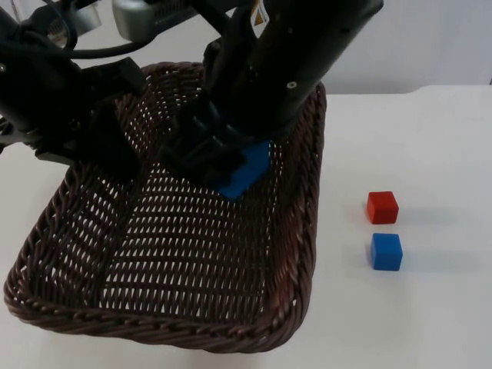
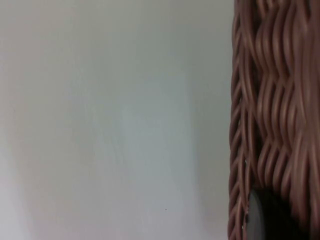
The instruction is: Pick up the basket with the left hand and place the largest block into the basket with the right hand.
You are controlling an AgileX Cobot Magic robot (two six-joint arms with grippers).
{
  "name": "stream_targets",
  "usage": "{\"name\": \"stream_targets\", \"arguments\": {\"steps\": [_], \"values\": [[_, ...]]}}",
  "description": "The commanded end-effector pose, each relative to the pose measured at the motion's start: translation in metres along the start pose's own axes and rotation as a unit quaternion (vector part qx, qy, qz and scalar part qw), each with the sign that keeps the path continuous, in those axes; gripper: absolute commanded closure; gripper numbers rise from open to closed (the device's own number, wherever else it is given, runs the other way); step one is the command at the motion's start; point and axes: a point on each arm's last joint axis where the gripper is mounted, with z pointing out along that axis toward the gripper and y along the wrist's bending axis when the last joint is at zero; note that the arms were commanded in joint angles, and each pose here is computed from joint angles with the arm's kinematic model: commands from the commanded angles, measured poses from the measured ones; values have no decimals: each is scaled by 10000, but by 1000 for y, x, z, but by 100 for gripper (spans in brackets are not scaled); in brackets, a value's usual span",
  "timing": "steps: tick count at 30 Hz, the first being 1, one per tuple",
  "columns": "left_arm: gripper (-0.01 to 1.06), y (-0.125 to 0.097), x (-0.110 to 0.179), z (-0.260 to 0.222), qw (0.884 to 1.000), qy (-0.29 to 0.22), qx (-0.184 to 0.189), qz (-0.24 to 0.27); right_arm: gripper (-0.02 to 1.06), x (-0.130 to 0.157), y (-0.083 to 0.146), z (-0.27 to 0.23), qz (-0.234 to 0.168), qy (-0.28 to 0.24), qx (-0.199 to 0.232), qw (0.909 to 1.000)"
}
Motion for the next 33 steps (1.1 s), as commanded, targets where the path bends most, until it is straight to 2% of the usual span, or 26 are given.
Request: {"name": "stream_targets", "arguments": {"steps": [1,4,5,8,9,10,12,19,23,33], "values": [[105,-4,1,-1,9999,-31,131,-67,101,-2,1,-3,-43,-68,-18,10000],[105,-4,1,-1,9999,-31,131,-67,81,-1,2,-3,-37,-58,-23,10000],[105,-4,1,-1,9999,-31,131,-67,81,-1,2,-3,-37,-58,-23,10000],[105,-4,1,-1,9999,-31,131,-67,54,-1,2,-3,-28,-48,-24,10000],[105,-4,1,-1,9999,-31,131,-67,54,-1,2,-3,-28,-48,-24,10000],[105,-4,1,-1,9999,-31,131,-67,44,-1,2,-3,33,-47,-24,10000],[105,-4,1,-1,9999,-31,131,-67,37,-1,2,-3,54,-56,-24,10000],[105,-4,1,-1,9999,-31,131,-67,37,-5,1,-11,57,-222,-14,9997],[105,-4,1,-1,9999,-31,131,-67,37,-12,-1,-38,25,-588,46,9983],[105,-4,1,-1,9999,-20,135,-66,37,-14,-4,-105,4,-983,141,9951]]}}
